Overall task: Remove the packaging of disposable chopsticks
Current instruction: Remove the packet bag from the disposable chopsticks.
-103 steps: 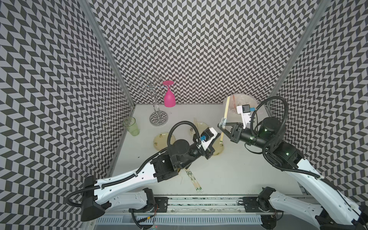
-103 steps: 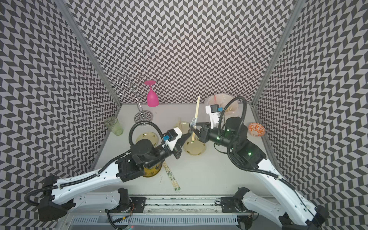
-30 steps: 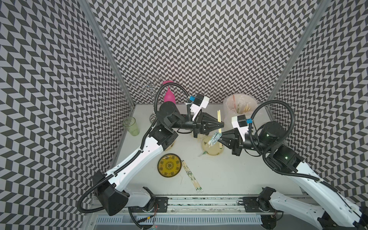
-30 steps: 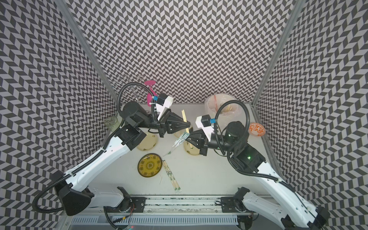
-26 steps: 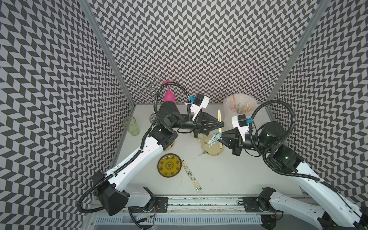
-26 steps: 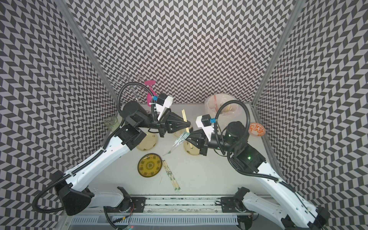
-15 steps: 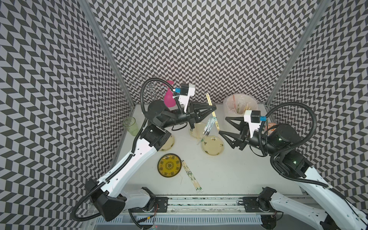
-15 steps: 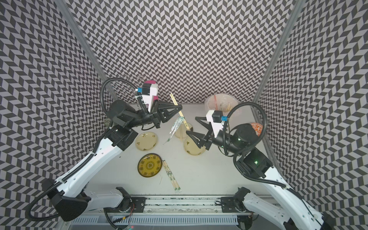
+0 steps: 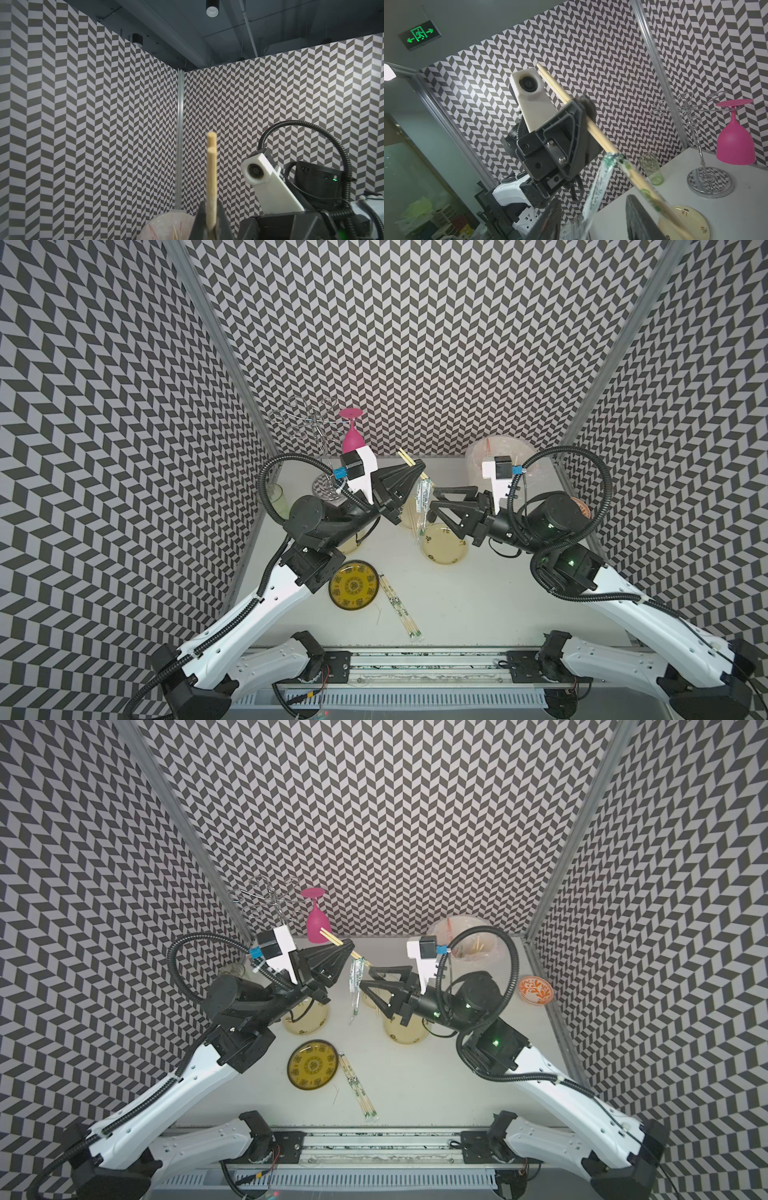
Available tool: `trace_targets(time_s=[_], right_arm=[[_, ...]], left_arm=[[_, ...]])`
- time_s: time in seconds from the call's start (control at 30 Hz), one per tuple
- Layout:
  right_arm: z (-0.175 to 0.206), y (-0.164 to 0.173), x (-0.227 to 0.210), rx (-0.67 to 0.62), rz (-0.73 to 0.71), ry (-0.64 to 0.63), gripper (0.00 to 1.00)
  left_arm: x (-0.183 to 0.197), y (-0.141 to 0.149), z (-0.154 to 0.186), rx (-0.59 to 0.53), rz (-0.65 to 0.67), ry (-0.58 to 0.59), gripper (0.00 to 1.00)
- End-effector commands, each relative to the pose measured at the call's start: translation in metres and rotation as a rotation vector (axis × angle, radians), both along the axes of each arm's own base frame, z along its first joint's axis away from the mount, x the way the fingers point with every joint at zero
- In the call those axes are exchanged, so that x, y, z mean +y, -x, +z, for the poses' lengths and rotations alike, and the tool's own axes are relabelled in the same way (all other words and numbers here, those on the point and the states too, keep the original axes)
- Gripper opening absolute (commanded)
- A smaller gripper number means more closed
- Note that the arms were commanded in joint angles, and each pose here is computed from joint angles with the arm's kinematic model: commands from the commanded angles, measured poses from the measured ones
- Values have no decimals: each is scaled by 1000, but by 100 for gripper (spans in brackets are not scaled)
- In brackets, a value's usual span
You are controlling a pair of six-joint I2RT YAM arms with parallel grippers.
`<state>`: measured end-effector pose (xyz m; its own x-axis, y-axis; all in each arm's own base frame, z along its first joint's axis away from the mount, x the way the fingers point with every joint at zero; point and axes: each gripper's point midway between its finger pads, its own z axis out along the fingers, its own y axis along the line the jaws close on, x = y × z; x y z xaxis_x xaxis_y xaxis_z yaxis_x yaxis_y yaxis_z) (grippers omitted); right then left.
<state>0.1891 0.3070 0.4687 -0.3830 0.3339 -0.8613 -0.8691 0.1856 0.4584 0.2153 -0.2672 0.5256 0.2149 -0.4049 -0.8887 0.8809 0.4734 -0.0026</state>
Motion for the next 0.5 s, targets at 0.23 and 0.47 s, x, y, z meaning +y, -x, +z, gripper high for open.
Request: trace_targets(time_s=[0.23,0.47], right_arm=[[20,-6,11,28,-25,-57,44],[20,-4,22,34,22,-60,32]], left_arm=[[17,11,21,-105,78,53,0],[18,11,17,-108,92,36,0]])
